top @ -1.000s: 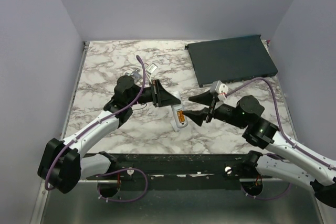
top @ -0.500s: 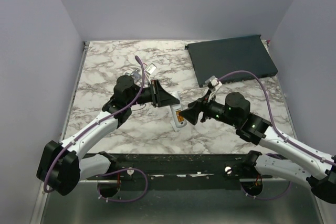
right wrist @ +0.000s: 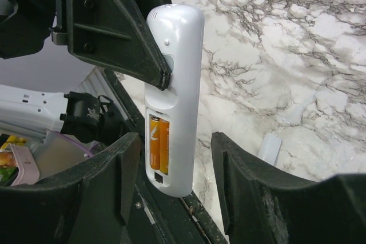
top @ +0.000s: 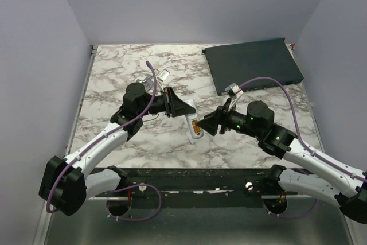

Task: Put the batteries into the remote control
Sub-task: Load the battery into the remote control.

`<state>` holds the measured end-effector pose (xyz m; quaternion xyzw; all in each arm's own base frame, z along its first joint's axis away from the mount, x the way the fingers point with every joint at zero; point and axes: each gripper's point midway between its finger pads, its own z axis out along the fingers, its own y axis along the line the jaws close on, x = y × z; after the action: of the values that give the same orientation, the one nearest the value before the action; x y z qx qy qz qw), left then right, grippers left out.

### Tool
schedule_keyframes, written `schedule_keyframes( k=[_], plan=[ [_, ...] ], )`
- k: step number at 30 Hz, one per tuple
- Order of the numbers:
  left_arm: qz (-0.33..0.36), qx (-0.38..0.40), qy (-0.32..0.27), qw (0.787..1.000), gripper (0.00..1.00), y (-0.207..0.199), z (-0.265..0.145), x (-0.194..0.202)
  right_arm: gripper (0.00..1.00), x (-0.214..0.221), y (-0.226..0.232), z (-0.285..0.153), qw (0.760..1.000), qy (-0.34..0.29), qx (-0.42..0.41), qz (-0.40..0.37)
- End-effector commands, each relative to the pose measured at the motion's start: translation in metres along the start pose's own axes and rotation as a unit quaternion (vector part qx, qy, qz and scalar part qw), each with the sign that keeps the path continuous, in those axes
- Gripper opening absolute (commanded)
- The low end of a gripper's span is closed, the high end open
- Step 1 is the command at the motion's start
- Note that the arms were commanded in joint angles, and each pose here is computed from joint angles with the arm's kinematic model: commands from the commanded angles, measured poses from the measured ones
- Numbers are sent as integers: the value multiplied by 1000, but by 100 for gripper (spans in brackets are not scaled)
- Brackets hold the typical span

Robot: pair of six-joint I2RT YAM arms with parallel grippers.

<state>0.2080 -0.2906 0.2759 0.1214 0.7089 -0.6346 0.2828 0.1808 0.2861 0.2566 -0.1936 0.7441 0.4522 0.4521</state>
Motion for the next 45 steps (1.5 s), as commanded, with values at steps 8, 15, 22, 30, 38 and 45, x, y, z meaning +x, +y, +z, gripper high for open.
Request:
schedule_keyframes(
  k=[8, 15, 22, 30, 38, 45],
  plan=[
    [33, 18, -24, 999, 0, -19, -4, -13, 53, -1, 5, 8, 1000, -1, -24, 0],
    [33, 19, -26, 999, 0, -20, -5, -14, 46, 2, 3, 12, 1000, 7, -26, 0],
    [36, 20, -28, 999, 0, -22, -6, -14, 38, 5, 2, 12, 1000, 8, -25, 0],
    [36, 22, -31, 999, 0, -23, -7, -14, 24, 6, 2, 13, 1000, 9, -29, 2],
    [35, 22, -33, 999, 0, -24, -7, -15, 8, 7, 1, 14, 1000, 8, -27, 4],
    [34, 21, -35, 999, 0, -23, -7, -15, 1, 4, 2, 13, 1000, 0, -28, 9]
  ],
)
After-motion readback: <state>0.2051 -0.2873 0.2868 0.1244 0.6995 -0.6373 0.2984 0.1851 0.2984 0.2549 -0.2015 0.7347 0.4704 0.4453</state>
